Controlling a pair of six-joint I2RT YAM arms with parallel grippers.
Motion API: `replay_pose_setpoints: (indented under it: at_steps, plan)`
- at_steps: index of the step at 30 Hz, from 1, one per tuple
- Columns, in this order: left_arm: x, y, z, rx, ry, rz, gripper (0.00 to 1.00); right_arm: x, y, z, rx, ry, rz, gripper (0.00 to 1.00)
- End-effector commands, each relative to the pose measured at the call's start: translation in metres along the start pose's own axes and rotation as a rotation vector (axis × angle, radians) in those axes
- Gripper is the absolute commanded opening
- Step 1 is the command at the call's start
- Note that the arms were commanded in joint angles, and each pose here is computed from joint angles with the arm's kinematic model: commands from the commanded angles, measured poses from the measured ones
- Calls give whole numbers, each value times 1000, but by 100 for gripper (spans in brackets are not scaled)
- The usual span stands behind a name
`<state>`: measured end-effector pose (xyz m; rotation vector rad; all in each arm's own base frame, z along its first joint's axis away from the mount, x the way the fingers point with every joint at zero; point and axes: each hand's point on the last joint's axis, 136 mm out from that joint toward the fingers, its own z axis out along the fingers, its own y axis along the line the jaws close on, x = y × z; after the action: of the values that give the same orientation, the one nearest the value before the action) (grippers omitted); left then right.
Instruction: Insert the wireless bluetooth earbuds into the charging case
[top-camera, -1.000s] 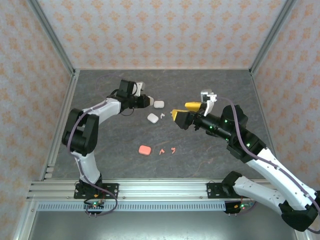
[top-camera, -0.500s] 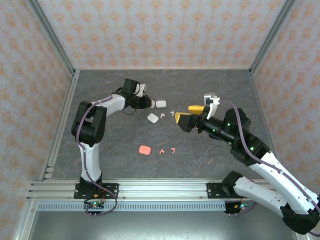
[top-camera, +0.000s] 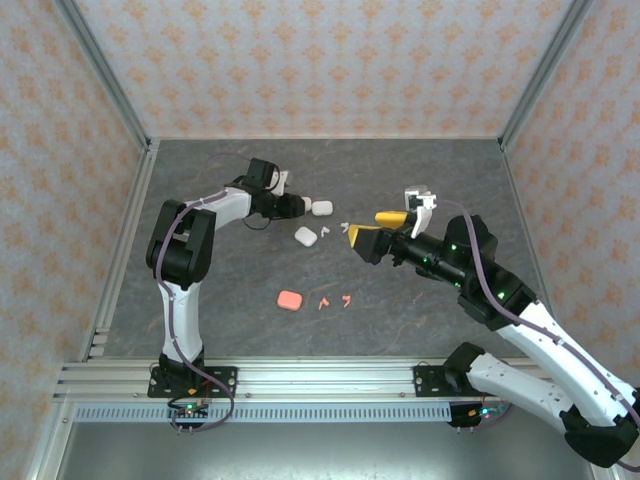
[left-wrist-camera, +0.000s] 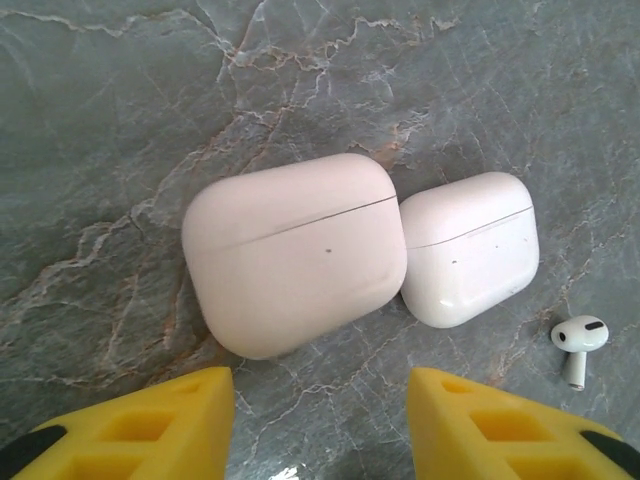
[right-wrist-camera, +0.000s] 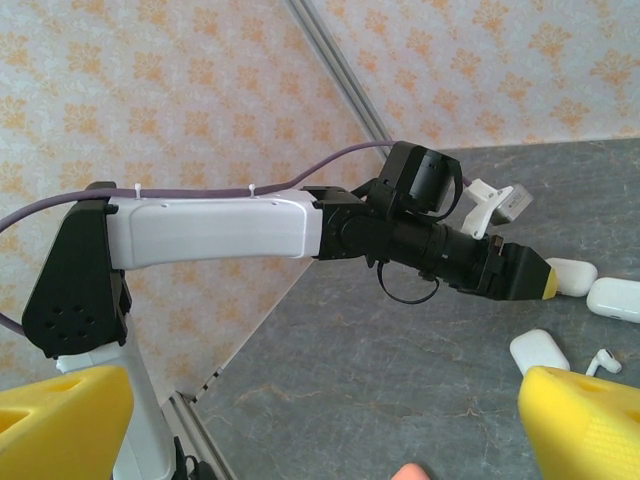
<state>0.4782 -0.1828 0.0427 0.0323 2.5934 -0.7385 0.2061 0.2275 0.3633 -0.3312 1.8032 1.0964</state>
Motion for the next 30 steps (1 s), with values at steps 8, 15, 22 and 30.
replay_pose_setpoints:
  at_steps: [8, 15, 22, 30]
  plan:
    - [-21, 7, -28, -54, -79, -1, 52, -2, -8, 0, 46, -5, -4, 99]
    - [-32, -15, -83, -44, -234, 31, 58, 0, -23, 0, 126, -5, -19, 99]
    - [-27, -34, -152, -35, -426, 47, 63, 3, -46, 0, 241, -14, -31, 99]
    - [6, -39, -245, -91, -679, 79, 74, 12, -69, 12, 349, 46, -78, 99]
